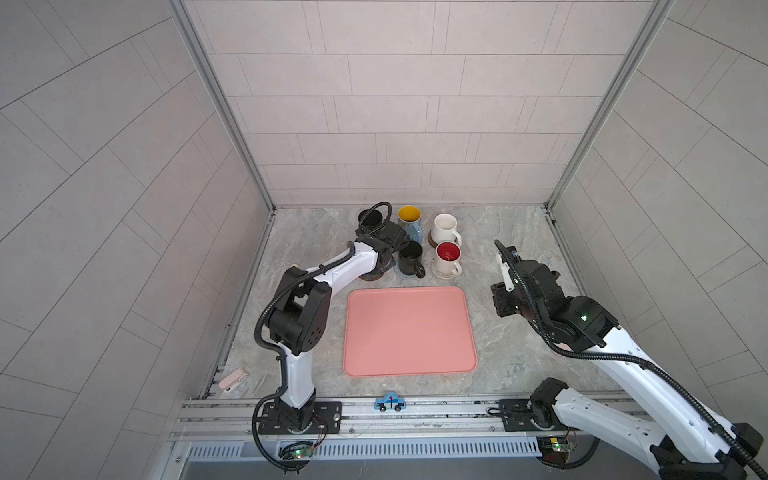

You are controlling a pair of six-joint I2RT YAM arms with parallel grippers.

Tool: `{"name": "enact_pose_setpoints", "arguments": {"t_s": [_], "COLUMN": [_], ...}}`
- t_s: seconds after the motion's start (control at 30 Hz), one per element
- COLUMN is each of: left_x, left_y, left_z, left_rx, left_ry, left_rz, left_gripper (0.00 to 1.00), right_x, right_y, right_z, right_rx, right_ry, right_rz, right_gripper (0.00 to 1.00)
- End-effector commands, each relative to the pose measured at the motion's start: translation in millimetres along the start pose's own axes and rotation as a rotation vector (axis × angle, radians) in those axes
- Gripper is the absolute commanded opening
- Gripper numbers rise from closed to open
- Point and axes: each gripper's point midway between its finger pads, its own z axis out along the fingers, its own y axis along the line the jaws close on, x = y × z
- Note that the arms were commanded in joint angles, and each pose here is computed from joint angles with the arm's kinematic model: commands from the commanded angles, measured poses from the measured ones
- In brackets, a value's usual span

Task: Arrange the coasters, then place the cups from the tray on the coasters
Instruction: 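Lower the red mug onto the brown wooden coaster with the left gripper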

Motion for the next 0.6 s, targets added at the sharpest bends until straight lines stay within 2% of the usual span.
{"name": "enact_pose_setpoints", "arguments": {"t_s": [0.0, 0.4, 0.57], "left_x": [-0.6, 7.1, 9.1], "left_y": [3.3, -3.5, -7.3], "left_z": [2.8, 1.0, -1.2], "left_rx": [-0.015, 0.028, 0.049], "left_ry": [-0.024, 0.008, 0.024], "left_rz": [-0.023, -0.043, -0.05], "left_gripper": [0.08, 0.32, 0.36], "right_x": [3.9, 3.4, 1.5], "right_y": [-6.4, -8.1, -7.8], "right_z": [-0.9, -1.1, -2.3], "right_rx": [0.028, 0.036, 0.034], "right_ry": [0.002, -0.002, -0.009], "right_rz": [0.009, 0.013, 0.016], "right_gripper": [0.36, 0.36, 0.36]}}
